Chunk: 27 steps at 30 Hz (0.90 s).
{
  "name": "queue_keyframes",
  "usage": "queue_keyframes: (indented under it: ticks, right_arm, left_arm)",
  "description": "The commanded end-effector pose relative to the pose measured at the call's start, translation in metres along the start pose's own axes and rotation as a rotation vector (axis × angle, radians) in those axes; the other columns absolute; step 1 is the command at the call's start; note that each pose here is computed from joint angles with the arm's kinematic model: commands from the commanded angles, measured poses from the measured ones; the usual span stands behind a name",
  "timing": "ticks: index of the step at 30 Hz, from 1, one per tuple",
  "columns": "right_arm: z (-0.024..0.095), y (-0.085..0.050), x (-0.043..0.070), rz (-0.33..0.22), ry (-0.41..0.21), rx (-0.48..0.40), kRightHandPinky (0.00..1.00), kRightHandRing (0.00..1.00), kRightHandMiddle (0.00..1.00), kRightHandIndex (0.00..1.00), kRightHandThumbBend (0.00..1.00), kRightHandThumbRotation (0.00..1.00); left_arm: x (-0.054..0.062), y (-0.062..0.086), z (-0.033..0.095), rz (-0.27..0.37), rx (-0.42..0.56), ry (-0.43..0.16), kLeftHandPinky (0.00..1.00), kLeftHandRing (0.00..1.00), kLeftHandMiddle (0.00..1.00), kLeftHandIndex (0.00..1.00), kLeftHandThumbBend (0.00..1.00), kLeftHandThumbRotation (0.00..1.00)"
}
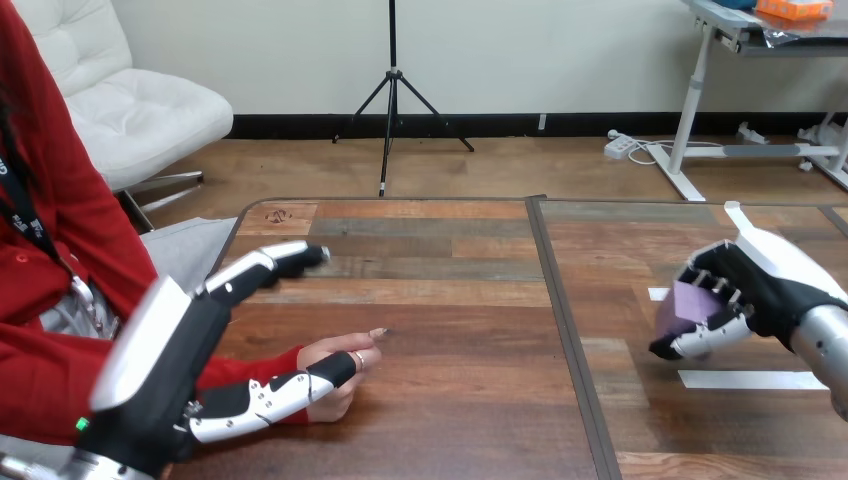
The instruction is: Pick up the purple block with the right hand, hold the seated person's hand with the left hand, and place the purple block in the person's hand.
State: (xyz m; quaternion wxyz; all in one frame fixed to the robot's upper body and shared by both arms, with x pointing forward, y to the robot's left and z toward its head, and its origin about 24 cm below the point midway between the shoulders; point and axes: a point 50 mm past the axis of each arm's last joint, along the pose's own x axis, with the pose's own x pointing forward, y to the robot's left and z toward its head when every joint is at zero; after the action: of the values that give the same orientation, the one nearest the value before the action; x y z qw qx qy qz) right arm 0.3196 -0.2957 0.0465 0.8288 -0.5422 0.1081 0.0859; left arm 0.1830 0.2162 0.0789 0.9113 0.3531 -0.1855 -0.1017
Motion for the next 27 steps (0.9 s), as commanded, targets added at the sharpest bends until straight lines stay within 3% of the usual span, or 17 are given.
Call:
queue_keyframes:
  ticks: [1, 27]
  right_arm:
    - [0.015, -0.034, 0.0, -0.125, -0.085, -0.02, 0.42, 0.46, 0.51, 0.5, 0.7, 0.0]
    - [0.035, -0.039, -0.003, -0.147, -0.142, -0.018, 0.39, 0.43, 0.49, 0.51, 0.68, 0.0]
  left_arm:
    - [0.009, 0.014, 0.014, 0.027, 0.096, -0.067, 0.83, 0.81, 0.82, 0.83, 0.8, 0.49]
    - [0.018, 0.01, 0.002, -0.046, 0.313, -0.009, 0.74, 0.79, 0.81, 0.81, 0.87, 0.39]
